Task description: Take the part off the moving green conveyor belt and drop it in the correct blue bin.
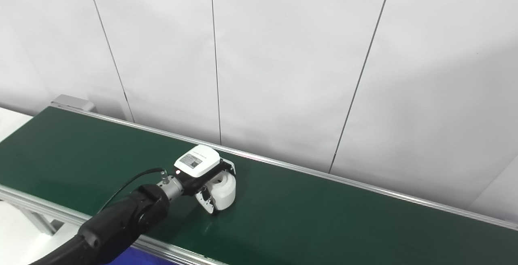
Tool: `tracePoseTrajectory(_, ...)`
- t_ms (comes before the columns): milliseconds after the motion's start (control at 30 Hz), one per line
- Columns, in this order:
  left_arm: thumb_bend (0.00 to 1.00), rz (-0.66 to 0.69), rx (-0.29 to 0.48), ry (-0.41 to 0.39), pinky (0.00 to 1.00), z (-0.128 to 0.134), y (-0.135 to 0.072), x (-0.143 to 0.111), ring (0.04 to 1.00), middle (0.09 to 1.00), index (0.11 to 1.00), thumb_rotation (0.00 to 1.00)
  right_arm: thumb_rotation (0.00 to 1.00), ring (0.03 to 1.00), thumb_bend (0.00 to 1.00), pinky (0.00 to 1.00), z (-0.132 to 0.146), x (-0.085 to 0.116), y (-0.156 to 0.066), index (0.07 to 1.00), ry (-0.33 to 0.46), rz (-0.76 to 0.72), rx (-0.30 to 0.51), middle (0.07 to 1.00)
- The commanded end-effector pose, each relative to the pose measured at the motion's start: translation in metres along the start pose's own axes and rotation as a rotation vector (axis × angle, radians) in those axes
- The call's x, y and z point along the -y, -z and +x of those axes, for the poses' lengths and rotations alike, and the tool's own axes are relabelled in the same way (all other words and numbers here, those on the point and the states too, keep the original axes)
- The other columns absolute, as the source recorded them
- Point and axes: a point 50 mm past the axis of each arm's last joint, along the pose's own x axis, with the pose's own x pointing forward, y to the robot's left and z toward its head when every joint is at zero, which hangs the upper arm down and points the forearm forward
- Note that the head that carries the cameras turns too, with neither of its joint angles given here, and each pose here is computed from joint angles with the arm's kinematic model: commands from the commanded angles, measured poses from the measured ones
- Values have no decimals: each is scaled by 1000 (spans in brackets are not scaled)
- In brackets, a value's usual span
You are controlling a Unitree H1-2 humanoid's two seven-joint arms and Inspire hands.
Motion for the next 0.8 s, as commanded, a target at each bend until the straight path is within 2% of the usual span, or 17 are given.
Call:
tracePoseTrajectory(0, 519, 16, 1, -63, 338, 1, 5, -23, 403, 438, 513, 0, 931, 954, 934, 867, 1, -9, 2, 996, -39, 1, -22, 969)
tracePoseTrajectory(100, 518, 10, 35, -97, 325, -3, -4, -42, 383, 419, 513, 0, 929, 956, 922, 866, 0, -8, 0, 999, -44, -3, -17, 969)
tracePoseTrajectory(267, 521, -8, 101, -149, 386, -20, -27, -85, 440, 466, 504, 0, 916, 970, 914, 884, 2, -10, -7, 1000, -53, 1, 12, 979)
tracePoseTrajectory(367, 519, -31, 141, -165, 382, -34, -42, -104, 448, 465, 512, 0, 924, 979, 917, 904, 3, -11, -12, 1000, -55, -1, 29, 983)
tracePoseTrajectory(433, 517, -42, 174, -176, 334, -46, -52, -114, 392, 436, 518, 0, 924, 982, 920, 930, 3, -11, -16, 1000, -54, -3, 44, 984)
tracePoseTrajectory(600, 517, -50, 222, -174, 345, -77, -68, -126, 410, 449, 521, 0, 944, 982, 937, 953, 4, -12, -27, 1000, -45, -16, 85, 986)
tracePoseTrajectory(767, 518, -69, 253, -140, 340, -102, -80, -126, 404, 458, 515, 0, 993, 986, 933, 973, 4, -12, -37, 1000, -44, -16, 120, 989)
